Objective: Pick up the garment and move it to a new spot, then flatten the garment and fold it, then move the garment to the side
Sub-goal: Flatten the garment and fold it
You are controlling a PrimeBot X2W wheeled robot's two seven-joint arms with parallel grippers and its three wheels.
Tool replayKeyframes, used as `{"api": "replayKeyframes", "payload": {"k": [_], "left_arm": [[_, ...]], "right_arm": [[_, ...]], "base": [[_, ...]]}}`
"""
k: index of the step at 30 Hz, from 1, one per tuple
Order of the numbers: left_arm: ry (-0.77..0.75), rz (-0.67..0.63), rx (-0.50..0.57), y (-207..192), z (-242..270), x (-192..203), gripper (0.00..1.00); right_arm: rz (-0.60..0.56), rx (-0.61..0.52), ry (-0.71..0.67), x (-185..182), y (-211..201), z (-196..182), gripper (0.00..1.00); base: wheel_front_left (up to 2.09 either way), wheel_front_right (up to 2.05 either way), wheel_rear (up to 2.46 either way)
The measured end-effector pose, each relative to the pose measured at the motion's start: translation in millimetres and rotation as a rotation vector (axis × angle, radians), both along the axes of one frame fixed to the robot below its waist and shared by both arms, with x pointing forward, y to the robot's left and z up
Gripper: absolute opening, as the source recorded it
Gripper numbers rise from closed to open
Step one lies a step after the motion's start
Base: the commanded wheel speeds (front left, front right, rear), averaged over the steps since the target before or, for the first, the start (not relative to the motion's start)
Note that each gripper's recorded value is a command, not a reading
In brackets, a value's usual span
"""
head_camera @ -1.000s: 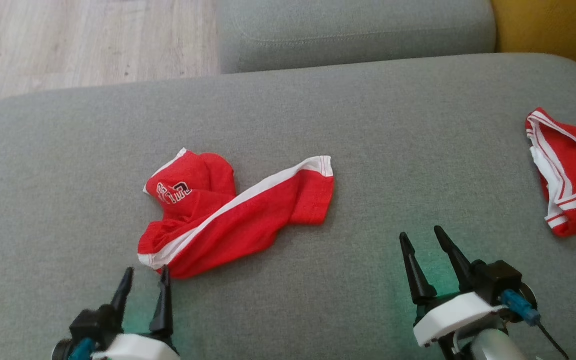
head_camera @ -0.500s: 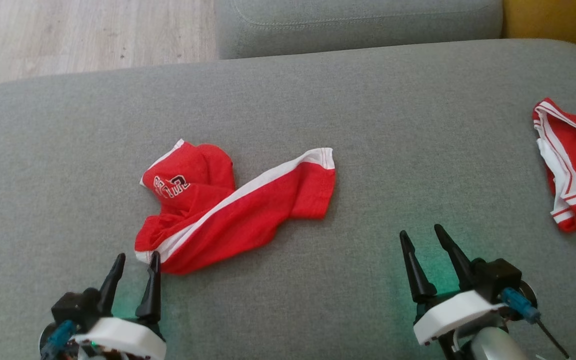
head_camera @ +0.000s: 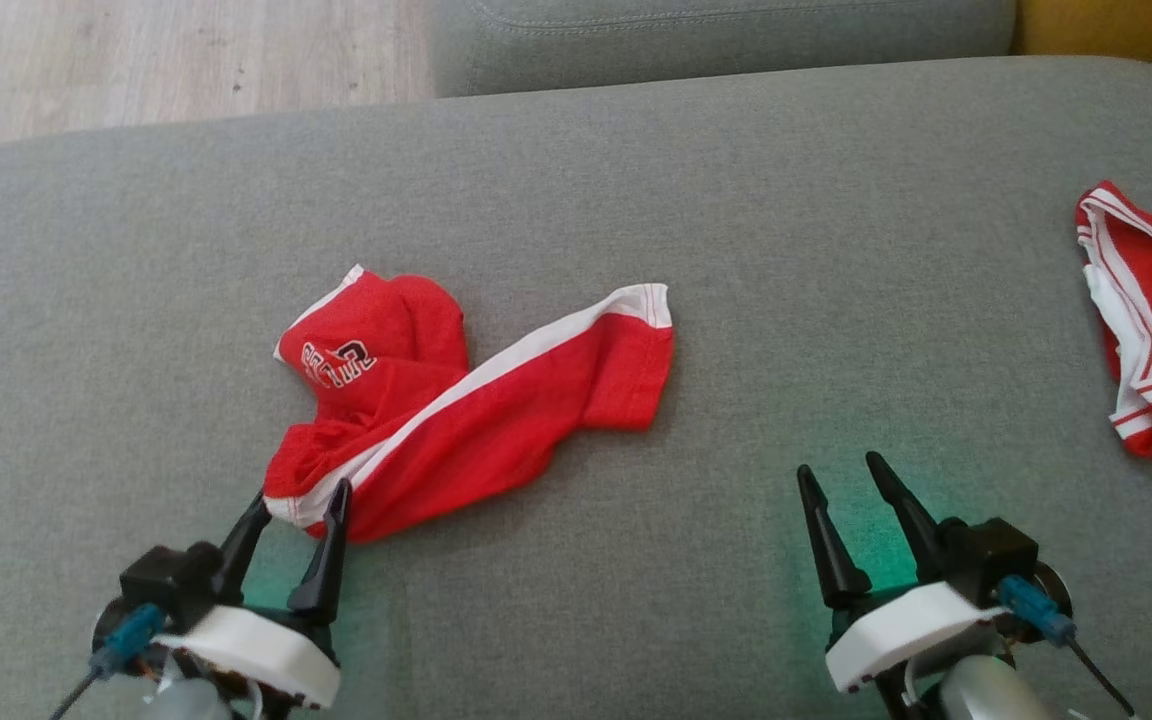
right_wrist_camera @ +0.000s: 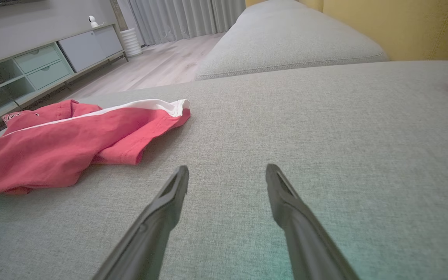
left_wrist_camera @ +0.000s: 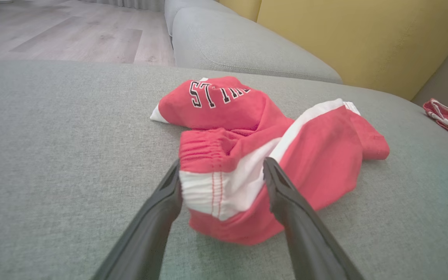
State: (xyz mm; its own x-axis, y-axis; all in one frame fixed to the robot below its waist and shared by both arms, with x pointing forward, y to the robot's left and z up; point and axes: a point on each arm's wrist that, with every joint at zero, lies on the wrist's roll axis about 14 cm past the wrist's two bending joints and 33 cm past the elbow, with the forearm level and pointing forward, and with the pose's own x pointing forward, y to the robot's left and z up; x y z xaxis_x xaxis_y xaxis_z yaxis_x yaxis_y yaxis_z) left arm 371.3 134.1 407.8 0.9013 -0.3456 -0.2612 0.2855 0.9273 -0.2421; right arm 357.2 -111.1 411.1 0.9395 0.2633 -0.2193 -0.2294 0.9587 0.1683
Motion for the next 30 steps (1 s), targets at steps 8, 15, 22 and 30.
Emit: {"api": "replayKeyframes", "payload": {"k": [8,15,22,30], "left_arm": [[0.013,-0.12,0.057,-8,-4,-15,1.0],[-0.006,-0.213,0.083,-17,2,-19,1.0],[0.011,-0.271,0.111,-19,-2,-22,1.0],[0.029,-0.316,0.11,-29,-6,-19,1.0]], "right_arm": [[0.008,0.002,0.014,0,3,-4,1.0],[0.02,0.009,0.01,6,7,-3,1.0],[0.03,0.01,0.024,7,11,-7,1.0],[0.02,0.015,0.038,8,8,-12,1.0]], "base": [[0.0,0.0,0.0],[0.0,0.0,0.0],[0.0,0.0,0.0],[0.0,0.0,0.0]]}}
